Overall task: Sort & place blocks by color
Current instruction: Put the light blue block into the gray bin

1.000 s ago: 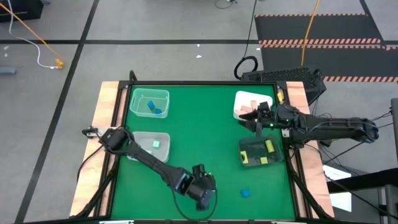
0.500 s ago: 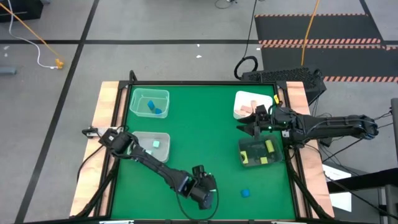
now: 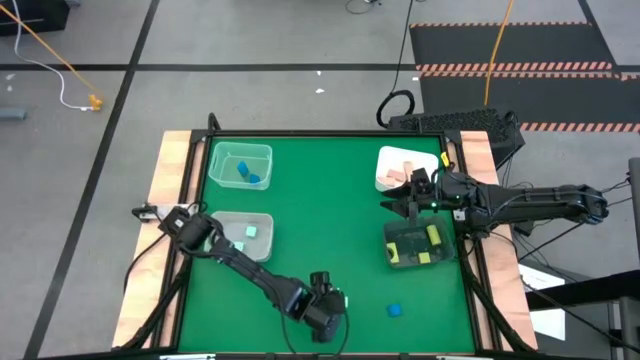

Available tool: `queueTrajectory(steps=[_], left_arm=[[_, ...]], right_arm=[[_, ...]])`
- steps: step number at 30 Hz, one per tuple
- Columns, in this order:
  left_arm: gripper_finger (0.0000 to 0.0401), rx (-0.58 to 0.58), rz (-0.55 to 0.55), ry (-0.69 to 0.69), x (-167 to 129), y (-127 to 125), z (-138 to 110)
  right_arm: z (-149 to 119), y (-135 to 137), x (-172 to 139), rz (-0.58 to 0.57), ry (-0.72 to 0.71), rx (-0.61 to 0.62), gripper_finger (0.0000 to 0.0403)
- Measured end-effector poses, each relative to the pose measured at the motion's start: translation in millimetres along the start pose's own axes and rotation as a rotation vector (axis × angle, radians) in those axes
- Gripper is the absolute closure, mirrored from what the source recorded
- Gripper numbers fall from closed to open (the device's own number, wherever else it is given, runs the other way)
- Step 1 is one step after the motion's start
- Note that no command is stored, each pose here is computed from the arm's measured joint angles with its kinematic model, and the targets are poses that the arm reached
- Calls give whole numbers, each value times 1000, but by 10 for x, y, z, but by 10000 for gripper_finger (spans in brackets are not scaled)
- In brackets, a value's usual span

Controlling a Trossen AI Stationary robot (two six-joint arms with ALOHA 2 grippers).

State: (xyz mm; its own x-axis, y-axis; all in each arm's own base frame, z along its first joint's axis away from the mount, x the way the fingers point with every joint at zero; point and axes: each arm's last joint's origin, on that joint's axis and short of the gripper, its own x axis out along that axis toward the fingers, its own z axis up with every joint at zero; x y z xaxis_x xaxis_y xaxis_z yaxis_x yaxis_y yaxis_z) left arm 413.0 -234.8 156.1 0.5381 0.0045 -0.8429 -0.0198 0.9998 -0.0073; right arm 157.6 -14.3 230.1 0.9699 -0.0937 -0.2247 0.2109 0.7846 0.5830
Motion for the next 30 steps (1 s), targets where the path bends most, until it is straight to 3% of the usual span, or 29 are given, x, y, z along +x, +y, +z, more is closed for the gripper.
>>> queueTrajectory(steps=[11, 15, 20, 30], left_arm=[[133, 1, 28, 27, 160, 43, -54], [172, 11, 28, 29, 159, 44, -54], [269, 9, 29, 32, 163, 57, -51], [275, -32, 45, 20, 74, 241, 83]], right_arm=[[3, 2, 0, 2, -3, 26, 174], [3, 2, 0, 2, -3, 27, 174], [3, 2, 0, 2, -3, 27, 174], [2, 3, 0, 5, 0, 88, 174]])
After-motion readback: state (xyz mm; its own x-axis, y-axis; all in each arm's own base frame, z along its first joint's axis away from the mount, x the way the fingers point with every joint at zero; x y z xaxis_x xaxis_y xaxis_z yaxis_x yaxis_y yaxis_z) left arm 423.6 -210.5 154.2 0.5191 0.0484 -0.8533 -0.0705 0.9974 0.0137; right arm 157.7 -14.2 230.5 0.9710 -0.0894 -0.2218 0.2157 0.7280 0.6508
